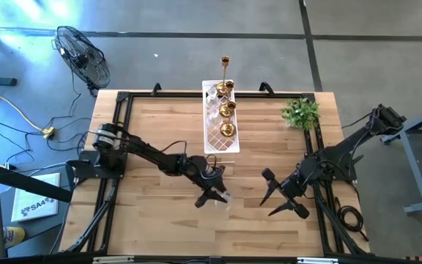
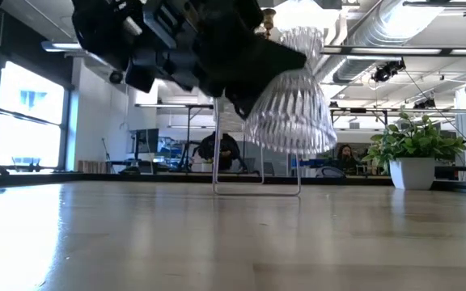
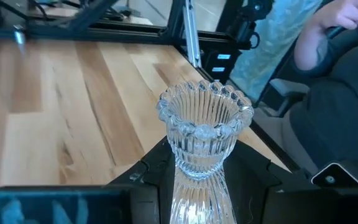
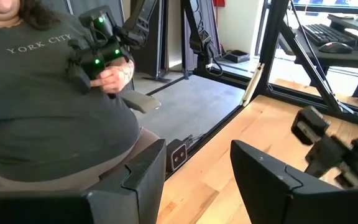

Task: Pick & Place candle stick holders
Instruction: Put the transparent candle holder on the shelf aligned with the other transparent candle holders, then return to Home Position

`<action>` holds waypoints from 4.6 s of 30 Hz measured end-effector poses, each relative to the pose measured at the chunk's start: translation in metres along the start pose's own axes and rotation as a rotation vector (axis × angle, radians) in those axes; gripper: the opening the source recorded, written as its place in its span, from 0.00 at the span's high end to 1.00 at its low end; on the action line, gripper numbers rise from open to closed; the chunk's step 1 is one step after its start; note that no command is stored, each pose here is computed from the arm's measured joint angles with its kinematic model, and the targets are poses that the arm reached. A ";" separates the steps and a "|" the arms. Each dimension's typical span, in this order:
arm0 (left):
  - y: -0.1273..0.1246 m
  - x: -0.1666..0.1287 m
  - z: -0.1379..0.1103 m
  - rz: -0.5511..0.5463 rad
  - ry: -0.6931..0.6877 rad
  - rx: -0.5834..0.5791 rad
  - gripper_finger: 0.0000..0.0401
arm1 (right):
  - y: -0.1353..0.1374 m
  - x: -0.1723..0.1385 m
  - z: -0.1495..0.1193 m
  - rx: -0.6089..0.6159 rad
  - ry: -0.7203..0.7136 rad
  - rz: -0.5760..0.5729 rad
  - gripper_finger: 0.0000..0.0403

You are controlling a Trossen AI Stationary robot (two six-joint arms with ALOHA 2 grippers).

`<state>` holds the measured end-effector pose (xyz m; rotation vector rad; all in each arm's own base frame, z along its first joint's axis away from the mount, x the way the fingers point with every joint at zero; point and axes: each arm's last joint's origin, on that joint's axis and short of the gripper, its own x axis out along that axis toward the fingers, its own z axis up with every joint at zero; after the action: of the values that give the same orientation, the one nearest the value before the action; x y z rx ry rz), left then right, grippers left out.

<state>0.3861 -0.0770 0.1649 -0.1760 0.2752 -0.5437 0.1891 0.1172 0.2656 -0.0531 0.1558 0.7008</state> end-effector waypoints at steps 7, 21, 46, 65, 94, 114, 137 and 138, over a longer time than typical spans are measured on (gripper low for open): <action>-0.010 -0.017 0.030 0.073 -0.043 0.042 0.74 | 0.000 0.000 0.000 0.000 0.000 0.000 0.56; -0.029 -0.058 0.076 0.268 -0.070 0.097 0.74 | 0.000 0.000 -0.001 0.001 0.009 0.001 0.56; -0.017 -0.127 0.121 0.784 -0.188 0.103 0.74 | -0.001 0.000 -0.002 -0.007 0.025 -0.050 0.56; -0.005 -0.122 0.109 1.039 -0.138 0.068 0.74 | -0.004 0.000 -0.005 -0.006 0.049 -0.142 0.56; 0.009 -0.100 0.085 0.973 -0.042 0.039 0.74 | -0.004 0.000 -0.005 0.003 0.057 -0.140 0.56; 0.009 -0.099 0.081 0.940 0.014 0.035 0.54 | -0.004 0.000 -0.006 0.007 0.059 -0.136 0.56; -0.063 -0.187 0.138 0.995 -0.138 0.132 0.45 | -0.006 -0.001 -0.007 -0.004 0.072 -0.225 0.56; -0.067 -0.194 0.139 0.997 -0.145 0.125 0.45 | -0.007 -0.001 -0.006 -0.006 0.073 -0.260 0.56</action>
<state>0.2367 -0.0179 0.3534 0.0548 0.1570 0.4394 0.1919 0.1100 0.2595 -0.1027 0.2121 0.4399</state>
